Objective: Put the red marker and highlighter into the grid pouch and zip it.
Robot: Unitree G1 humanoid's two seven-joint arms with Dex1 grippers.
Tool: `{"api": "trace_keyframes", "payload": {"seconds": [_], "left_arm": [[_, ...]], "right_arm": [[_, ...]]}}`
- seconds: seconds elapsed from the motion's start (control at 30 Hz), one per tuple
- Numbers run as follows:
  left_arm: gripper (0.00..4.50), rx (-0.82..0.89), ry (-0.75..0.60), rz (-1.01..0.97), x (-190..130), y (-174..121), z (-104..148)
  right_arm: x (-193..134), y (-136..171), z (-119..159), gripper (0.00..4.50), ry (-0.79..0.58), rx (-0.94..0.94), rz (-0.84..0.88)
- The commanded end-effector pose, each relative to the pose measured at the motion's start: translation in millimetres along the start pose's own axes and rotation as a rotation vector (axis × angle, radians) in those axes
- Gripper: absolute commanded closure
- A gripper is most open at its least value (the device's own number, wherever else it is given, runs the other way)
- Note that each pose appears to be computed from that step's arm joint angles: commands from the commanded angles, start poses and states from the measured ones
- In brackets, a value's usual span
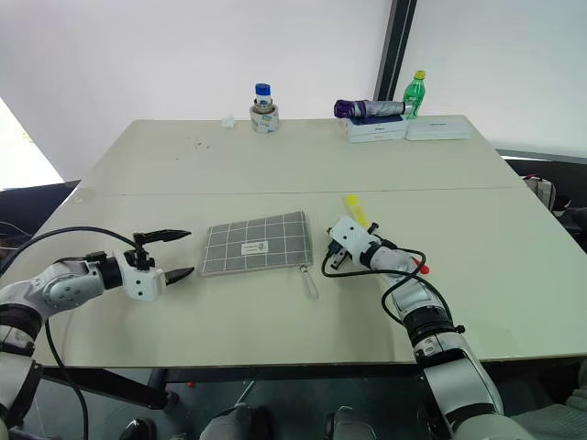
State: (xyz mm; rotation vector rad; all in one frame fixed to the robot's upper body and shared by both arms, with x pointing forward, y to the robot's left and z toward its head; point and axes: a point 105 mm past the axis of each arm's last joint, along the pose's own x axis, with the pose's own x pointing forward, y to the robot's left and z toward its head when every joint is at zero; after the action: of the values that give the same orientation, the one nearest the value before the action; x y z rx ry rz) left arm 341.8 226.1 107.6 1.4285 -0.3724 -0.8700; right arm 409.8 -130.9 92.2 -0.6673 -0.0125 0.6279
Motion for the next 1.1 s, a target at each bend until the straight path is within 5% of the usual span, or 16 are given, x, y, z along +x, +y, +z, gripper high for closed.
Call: {"api": "trace_keyframes", "payload": {"seconds": [0.03, 0.6, 0.9, 1.03, 1.1], "left_arm": [[0.00, 0.005, -0.045, -0.115, 14.3, -34.7, 10.8], [0.00, 0.037, -0.156, -0.120, 30.4, -35.9, 28.1], [4.36, 0.027, -0.186, -0.124, 30.0, -37.9, 33.2], [4.48, 0.031, -0.201, -0.103, 27.5, -33.2, 35.1], [4.50, 0.007, -0.201, -0.073, 26.0, -28.4, 35.2]], "right_arm": [[9.6, -1.7, 20.3, 4.47, -0.053, -0.071, -0.002], [21.6, 0.0, 27.1, 4.47, -0.068, -0.087, 0.003], [19.8, 0.7, 25.4, 4.50, -0.070, -0.087, 0.001], [18.1, 2.4, 30.3, 4.50, -0.107, 0.049, 0.033], [13.3, 4.3, 32.5, 3.94, -0.132, 0.158, 0.098]]}}
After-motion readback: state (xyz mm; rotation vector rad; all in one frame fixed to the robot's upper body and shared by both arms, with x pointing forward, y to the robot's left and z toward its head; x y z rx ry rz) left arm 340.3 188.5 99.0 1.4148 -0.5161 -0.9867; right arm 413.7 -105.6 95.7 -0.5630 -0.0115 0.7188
